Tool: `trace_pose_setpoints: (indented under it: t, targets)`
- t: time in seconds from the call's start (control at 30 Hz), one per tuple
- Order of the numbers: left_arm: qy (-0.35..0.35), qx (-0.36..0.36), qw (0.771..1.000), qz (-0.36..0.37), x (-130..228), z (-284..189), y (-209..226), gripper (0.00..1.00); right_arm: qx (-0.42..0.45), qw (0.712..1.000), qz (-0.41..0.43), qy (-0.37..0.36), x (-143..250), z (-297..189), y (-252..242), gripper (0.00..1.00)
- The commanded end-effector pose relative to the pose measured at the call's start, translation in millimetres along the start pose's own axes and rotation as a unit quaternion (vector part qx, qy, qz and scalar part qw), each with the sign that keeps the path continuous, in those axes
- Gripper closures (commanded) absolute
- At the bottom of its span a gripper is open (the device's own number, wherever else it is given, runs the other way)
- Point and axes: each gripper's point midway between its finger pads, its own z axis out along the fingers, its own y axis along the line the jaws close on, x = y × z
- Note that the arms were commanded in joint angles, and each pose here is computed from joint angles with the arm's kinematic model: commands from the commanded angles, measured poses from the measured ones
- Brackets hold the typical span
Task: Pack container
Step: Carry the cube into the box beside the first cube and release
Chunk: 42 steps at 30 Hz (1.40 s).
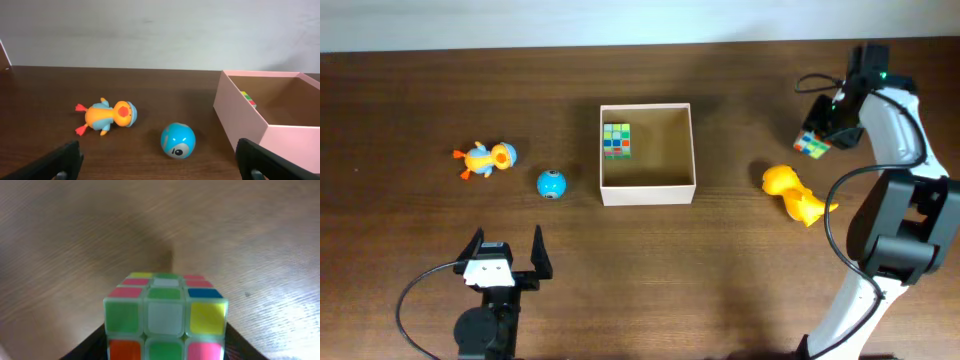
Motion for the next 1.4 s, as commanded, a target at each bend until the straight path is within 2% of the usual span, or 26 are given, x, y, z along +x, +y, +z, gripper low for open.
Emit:
trace_pose_setpoints:
  t: [0.0,0.13,0.27,0.43,0.57,0.77,0.97,1.17,1.37]
  targets:
    - [-0.001,0.008,1.000,0.010,0.1,-0.3,-3.2,0.01,-0.119,0.990,-0.078,0.001,-6.9,-28.2,43.8,0.52]
    - [-0.001,0.008,1.000,0.010,0.2,-0.3,-3.2,0.01,-0.267,0.954,-0.137,0.013,2.3,-74.4,98.7,0.52]
    - [-0.001,0.008,1.000,0.010,0.1,-0.3,-3.2,0.01,-0.359,0.913,-0.193,0.014,15.6,-115.7,142.0,0.52]
    - [-0.001,0.008,1.000,0.010,0.2,-0.3,-3.2,0.01,-0.440,0.859,-0.260,0.024,46.9,-154.6,197.0,0.52]
    - [-0.001,0.008,1.000,0.010,0.2,-0.3,-3.2,0.01,-0.447,0.841,-0.301,0.041,76.8,-156.9,235.5,0.52]
    - [-0.001,0.008,1.000,0.010,0.2,-0.3,-3.2,0.01,-0.301,0.903,-0.304,0.036,100.3,-118.1,266.8,0.53]
    - [-0.001,0.008,1.000,0.010,0.2,-0.3,-3.2,0.01,-0.164,0.939,-0.302,-0.010,123.7,-96.5,289.2,0.53]
    - [-0.001,0.008,1.000,0.010,0.2,-0.3,-3.2,0.01,-0.066,0.958,-0.274,-0.053,135.7,-72.2,297.2,0.54]
    - [-0.001,0.008,1.000,0.010,0.2,-0.3,-3.2,0.01,-0.029,0.966,-0.255,-0.030,149.9,-27.4,296.8,0.56]
